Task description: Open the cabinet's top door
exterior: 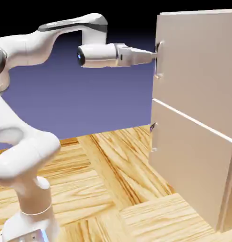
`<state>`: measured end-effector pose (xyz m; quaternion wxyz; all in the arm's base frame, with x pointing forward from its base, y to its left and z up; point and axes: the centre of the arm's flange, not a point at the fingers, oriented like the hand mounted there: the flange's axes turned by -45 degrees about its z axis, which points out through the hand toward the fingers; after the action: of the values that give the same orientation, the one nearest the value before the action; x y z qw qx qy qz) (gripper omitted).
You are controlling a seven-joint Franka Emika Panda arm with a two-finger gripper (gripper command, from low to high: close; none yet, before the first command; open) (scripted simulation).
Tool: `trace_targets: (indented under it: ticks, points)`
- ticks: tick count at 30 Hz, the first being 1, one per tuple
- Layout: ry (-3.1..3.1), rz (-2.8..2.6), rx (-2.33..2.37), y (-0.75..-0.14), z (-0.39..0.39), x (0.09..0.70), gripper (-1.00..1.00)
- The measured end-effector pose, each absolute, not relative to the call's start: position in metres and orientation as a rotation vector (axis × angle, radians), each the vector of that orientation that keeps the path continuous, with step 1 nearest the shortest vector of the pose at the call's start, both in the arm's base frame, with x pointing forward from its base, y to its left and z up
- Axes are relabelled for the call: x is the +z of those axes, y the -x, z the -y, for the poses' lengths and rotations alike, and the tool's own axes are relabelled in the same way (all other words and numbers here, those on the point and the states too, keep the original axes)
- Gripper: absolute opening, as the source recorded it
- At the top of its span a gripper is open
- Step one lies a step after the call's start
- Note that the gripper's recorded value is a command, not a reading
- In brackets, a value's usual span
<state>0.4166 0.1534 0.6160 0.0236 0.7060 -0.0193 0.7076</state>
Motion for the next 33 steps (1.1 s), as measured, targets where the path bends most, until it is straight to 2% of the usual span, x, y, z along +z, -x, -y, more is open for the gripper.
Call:
trace_targets:
  ticks: [8,13,14,33]
  points:
    - [-2.202,0.042,2.202,-0.436,-0.201,0.585,0.0]
    - [-2.202,0.041,2.202,-0.484,-0.199,0.585,0.0]
    - [-2.202,0.042,2.202,-0.486,-0.199,0.585,-1.0]
    - [-2.299,-0.191,2.301,-0.396,-0.164,0.585,-1.0]
